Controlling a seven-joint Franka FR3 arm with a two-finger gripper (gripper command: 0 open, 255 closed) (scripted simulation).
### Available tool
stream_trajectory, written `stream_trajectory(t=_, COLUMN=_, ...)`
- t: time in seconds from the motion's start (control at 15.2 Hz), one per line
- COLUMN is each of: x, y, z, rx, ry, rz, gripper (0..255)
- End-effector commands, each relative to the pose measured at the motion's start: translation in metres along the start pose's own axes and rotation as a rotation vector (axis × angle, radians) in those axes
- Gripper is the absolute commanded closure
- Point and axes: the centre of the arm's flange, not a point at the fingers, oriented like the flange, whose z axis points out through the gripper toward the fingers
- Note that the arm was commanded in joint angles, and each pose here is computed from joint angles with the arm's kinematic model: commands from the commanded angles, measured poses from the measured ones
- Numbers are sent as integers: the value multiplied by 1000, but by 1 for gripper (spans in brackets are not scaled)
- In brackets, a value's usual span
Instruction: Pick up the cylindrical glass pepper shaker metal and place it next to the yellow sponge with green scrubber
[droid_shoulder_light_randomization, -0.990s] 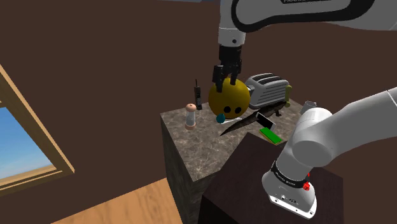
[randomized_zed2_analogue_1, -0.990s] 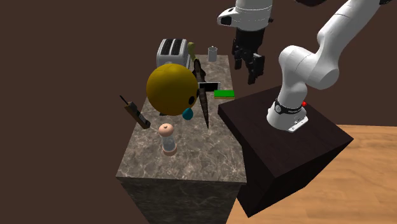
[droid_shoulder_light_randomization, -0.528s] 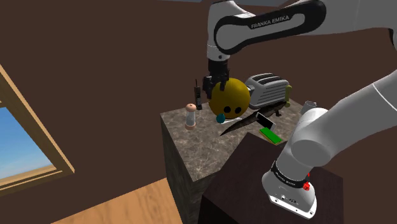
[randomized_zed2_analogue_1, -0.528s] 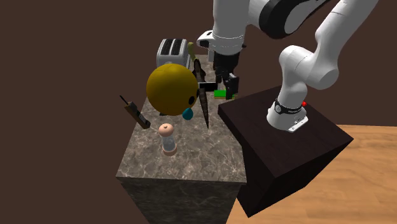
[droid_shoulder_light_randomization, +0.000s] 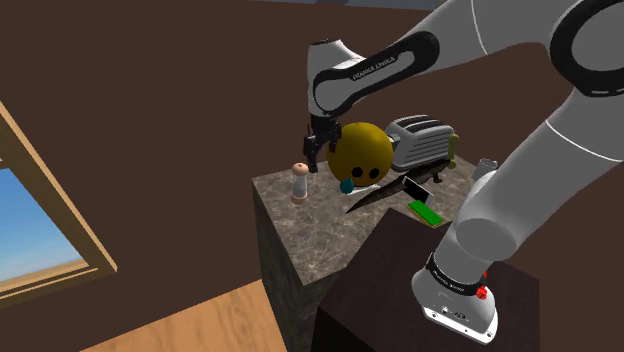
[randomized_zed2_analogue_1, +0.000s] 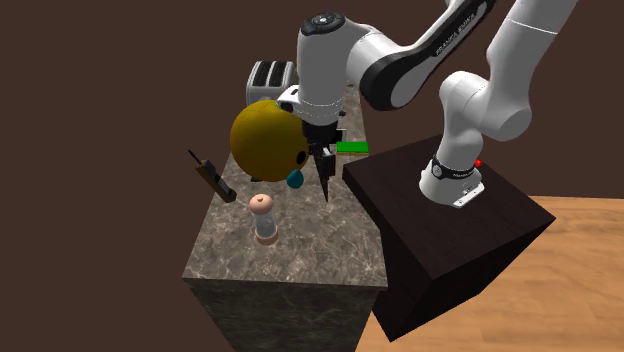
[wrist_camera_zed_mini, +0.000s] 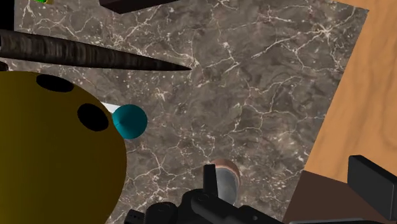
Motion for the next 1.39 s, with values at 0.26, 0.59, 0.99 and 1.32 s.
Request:
stream_trajectory(t=0.26, x=55, y=8, z=51, rx=-35, ry=26, rz=2, gripper=0)
stream_trajectory(t=0.59, x=100, y=17, z=94, rx=-64, ry=47, rz=5, gripper=0)
stream_trajectory(t=0.99, x=129, y=25, z=134, rx=-80, ry=58, rz=6, gripper=0)
stream_trajectory(t=1.32, x=130, y=27, z=158, rx=-80, ry=58, rz=6, gripper=0)
